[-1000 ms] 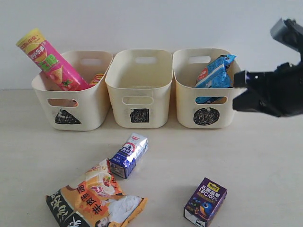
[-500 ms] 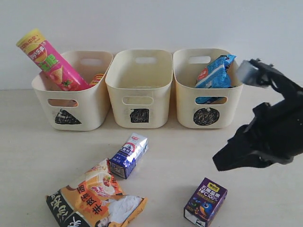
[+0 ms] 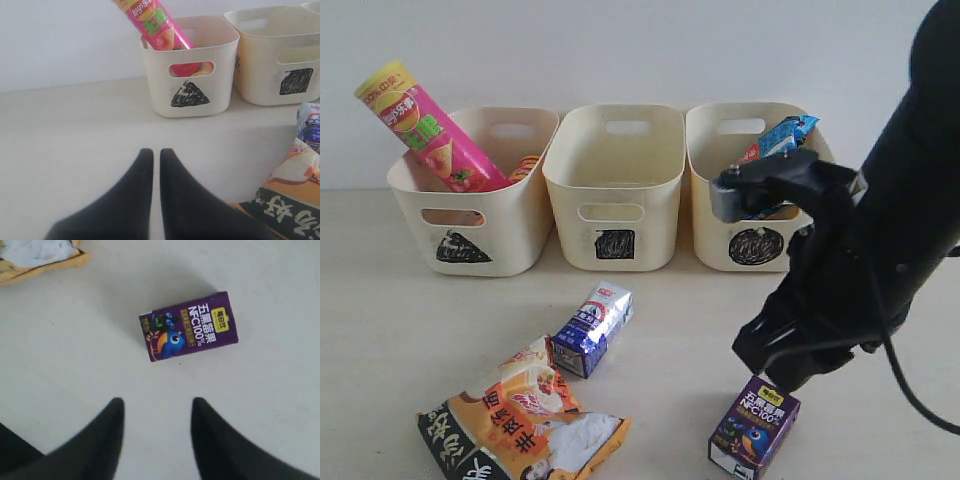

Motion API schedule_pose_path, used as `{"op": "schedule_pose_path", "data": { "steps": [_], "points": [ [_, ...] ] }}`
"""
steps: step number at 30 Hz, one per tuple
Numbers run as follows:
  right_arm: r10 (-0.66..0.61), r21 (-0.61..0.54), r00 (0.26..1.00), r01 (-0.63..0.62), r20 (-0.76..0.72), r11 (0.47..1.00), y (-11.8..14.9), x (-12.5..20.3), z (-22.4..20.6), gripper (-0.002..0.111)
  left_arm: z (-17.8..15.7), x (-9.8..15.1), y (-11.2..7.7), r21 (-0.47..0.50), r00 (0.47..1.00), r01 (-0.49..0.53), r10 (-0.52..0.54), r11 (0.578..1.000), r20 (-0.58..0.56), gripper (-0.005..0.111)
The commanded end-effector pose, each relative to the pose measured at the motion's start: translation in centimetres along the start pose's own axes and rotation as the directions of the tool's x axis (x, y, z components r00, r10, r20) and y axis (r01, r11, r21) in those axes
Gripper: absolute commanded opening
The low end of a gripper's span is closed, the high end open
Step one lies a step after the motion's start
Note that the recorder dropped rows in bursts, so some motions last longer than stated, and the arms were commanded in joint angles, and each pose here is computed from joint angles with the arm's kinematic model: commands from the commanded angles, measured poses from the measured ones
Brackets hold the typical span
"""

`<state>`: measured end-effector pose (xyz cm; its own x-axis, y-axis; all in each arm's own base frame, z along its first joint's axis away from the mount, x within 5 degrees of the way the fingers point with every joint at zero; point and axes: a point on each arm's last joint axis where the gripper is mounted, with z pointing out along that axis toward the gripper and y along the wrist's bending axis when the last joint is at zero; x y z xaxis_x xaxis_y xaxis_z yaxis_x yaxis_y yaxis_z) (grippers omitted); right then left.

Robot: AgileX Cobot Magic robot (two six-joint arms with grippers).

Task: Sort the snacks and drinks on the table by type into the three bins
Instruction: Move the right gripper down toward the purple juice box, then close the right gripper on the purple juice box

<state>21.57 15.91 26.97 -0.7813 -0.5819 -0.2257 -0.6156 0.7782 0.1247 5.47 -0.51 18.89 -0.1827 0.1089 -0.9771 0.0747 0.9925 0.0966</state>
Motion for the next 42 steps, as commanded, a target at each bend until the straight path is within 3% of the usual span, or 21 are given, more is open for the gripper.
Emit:
{"op": "schedule_pose_path", "data": {
  "steps": [1, 2, 6, 7, 10, 19, 24, 36, 39, 42],
  "points": [
    [0.114, 0.024, 0.993, -0.115, 0.019, 0.993, -0.5, -1.3, 1.9, 0.076, 0.0, 0.1, 0.0, -0.002, 1.000, -0.005, 0.005, 1.000, 0.003, 0.004],
    [0.162, 0.030, 0.985, -0.164, 0.060, 0.986, -0.7, -1.9, 2.4, 0.080, 0.0, 0.1, 0.0, -0.002, 1.000, -0.005, 0.005, 1.000, 0.003, 0.004],
    [0.327, 0.105, 0.936, -0.341, 0.132, 0.934, -1.9, -2.8, 3.6, 0.078, 0.0, 0.1, 0.0, -0.001, 1.000, -0.005, 0.005, 1.000, 0.002, 0.004],
    [0.390, 0.181, 0.910, -0.410, 0.139, 0.894, -2.7, -3.0, 4.5, 0.078, 0.0, 0.1, 0.0, -0.001, 1.000, -0.005, 0.005, 1.000, 0.002, 0.004],
    [0.478, 0.239, 0.866, -0.500, 0.146, 0.832, -3.6, -3.1, 5.9, 0.078, 0.0, 0.1, 0.0, -0.001, 1.000, -0.005, 0.005, 1.000, 0.002, 0.004],
    [0.679, 0.188, 0.725, -0.687, 0.111, 0.702, -3.5, -3.6, 9.6, 0.078, 0.0, 0.1, 0.0, -0.001, 1.000, -0.005, 0.005, 1.000, 0.002, 0.004],
    [0.774, 0.161, 0.617, -0.786, 0.141, 0.597, -3.6, -2.7, 10.9, 0.078, 0.0, 0.1, 0.0, -0.001, 1.000, -0.005, 0.005, 1.000, 0.002, 0.004],
    [0.820, 0.114, 0.565, -0.824, 0.088, 0.555, -3.3, -1.5, 14.1, 0.077, 0.0, 0.1, 0.0, -0.001, 1.000, -0.005, 0.005, 1.000, 0.002, 0.004],
    [0.816, 0.108, 0.570, -0.821, 0.096, 0.560, -3.3, -1.6, 14.2, 0.065, 0.0, 0.1, 0.0, -0.001, 1.000, -0.005, 0.005, 1.000, 0.002, 0.004],
    [0.794, 0.076, 0.596, -0.803, 0.117, 0.591, -3.3, -2.0, 14.0, 0.041, 0.0, 0.1, 0.0, -0.001, 1.000, -0.005, 0.005, 1.000, 0.002, 0.004]
  ]
}}
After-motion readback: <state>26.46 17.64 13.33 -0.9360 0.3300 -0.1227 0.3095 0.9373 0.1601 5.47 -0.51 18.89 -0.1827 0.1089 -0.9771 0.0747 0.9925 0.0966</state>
